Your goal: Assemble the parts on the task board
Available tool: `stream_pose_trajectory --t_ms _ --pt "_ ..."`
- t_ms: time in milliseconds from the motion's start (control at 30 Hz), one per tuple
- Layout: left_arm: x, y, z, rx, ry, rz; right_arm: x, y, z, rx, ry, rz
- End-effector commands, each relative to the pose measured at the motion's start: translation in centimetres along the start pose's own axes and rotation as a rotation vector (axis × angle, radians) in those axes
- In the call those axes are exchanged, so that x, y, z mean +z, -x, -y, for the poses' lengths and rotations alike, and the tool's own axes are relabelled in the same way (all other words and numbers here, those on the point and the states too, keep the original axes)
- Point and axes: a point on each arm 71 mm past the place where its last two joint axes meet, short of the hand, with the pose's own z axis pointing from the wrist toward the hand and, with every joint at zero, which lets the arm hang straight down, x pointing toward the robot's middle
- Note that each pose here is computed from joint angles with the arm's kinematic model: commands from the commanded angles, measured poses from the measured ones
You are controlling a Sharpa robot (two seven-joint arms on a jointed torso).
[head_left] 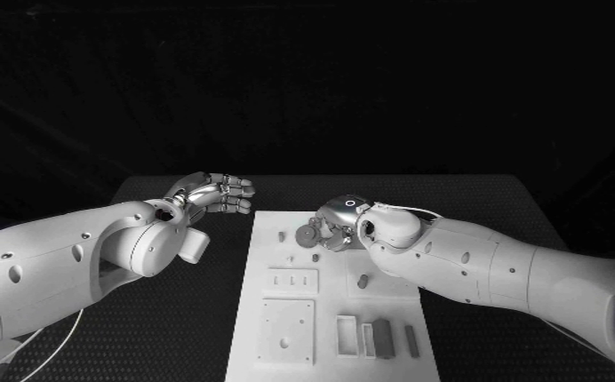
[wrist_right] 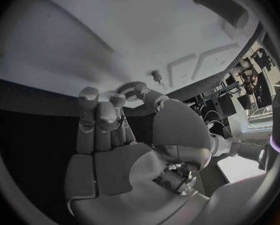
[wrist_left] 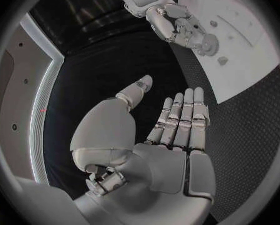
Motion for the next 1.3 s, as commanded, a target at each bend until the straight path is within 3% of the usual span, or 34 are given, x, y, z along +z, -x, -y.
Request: stream_pose_trajectory --t_ms 33,400,633,833,1033,1300 --pt "0.00 0.02 0.26 0.004 -0.012 0.002 -0.4 -0.3 0.4 0.040 0.001 -0.030" --pt "-0.05 0.65 0.13 0.006 -0.010 0.017 -2.6 2.9 1.7 0.084 0.018 0.106" --pt "0.02 1.02 0.06 0.007 -0.012 0.022 -5.0 5.5 5.2 0.103 -0.018 0.177" --pt "0.10 1.21 0.07 0.008 -0.023 0.023 -6.5 5.9 8.6 0.133 -0.040 0.179" --pt "0.12 1.53 0.05 0.010 -0.031 0.032 -7.8 5.9 11.3 0.206 -0.015 0.227" --pt "0.19 1.86 -0.03 0.011 -0.030 0.037 -8.8 5.0 14.1 0.230 -0.034 0.165"
